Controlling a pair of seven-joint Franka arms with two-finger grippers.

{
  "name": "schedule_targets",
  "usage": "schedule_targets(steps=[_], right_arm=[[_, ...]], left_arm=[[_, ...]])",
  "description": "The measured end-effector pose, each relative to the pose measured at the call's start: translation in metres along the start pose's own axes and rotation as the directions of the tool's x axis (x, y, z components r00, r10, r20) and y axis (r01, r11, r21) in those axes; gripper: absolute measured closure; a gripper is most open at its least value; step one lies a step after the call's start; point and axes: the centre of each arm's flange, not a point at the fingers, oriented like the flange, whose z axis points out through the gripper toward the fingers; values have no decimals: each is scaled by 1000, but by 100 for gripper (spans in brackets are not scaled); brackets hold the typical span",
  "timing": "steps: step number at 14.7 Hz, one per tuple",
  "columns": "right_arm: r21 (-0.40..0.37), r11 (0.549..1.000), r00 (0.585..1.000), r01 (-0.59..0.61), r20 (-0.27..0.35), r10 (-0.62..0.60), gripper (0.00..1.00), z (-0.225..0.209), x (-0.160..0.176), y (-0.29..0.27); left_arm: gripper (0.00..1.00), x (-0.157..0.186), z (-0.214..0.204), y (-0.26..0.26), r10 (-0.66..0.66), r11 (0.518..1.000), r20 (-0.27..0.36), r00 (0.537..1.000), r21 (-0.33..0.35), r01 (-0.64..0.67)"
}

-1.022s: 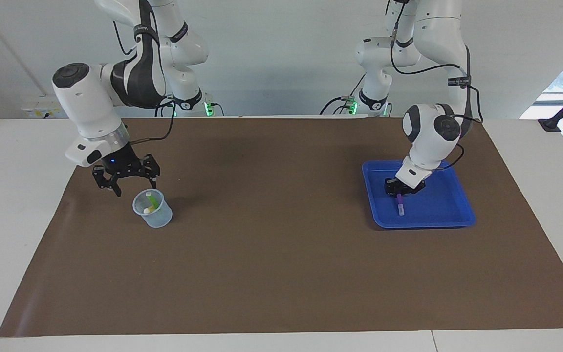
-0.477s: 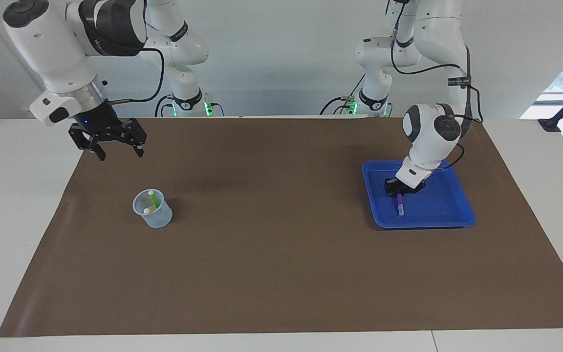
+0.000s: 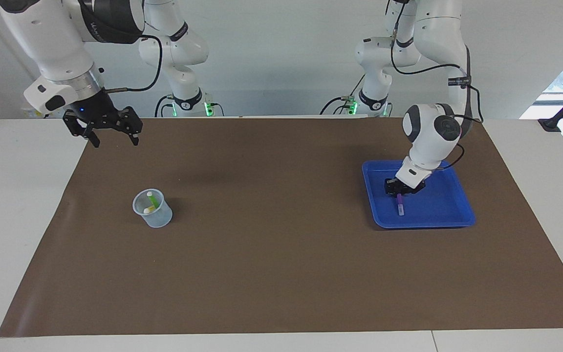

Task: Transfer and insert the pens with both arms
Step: 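Grasp the purple pen with the left gripper while the right gripper retracts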

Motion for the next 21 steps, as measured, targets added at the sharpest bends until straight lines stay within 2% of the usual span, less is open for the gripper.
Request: schedule_targets(steps=[1, 5, 6, 7, 8, 13, 16, 21], right_arm=[[1, 1000, 1000, 0, 4, 0, 0, 2, -1, 0], [1, 1000, 1000, 8, 5, -8, 0, 2, -2, -4], [0, 1000, 1000, 14, 4, -14, 0, 1, -2, -9], [0, 1000, 1000, 17, 3, -17, 0, 1, -2, -12], [0, 1000, 1000, 13, 3, -13, 0, 1, -2, -14], [-1, 999, 999, -33, 25, 33, 0, 0, -6, -22], [-4, 999, 999, -38, 35, 38, 0, -1, -9, -25], [-5, 999, 999, -34, 40, 34, 0, -2, -10, -28]], left_arm=[[79, 0, 0, -1, -1, 1000, 0, 1000, 0, 1], [41, 0, 0, -5, -8, 1000, 0, 1000, 0, 8], [26, 1, 0, -5, -8, 1000, -1, 1000, 0, 8], [15, 1, 1, -5, -8, 1000, 1, 1000, 0, 8], [11, 1, 2, -5, -7, 1000, 4, 1000, 0, 7], [15, 10, -8, -2, 1, 1000, 20, 1000, -1, -1], [44, 14, -13, -1, 16, 1000, 26, 1000, 10, -16], [51, 14, -7, -1, 23, 1000, 37, 999, 17, -24]])
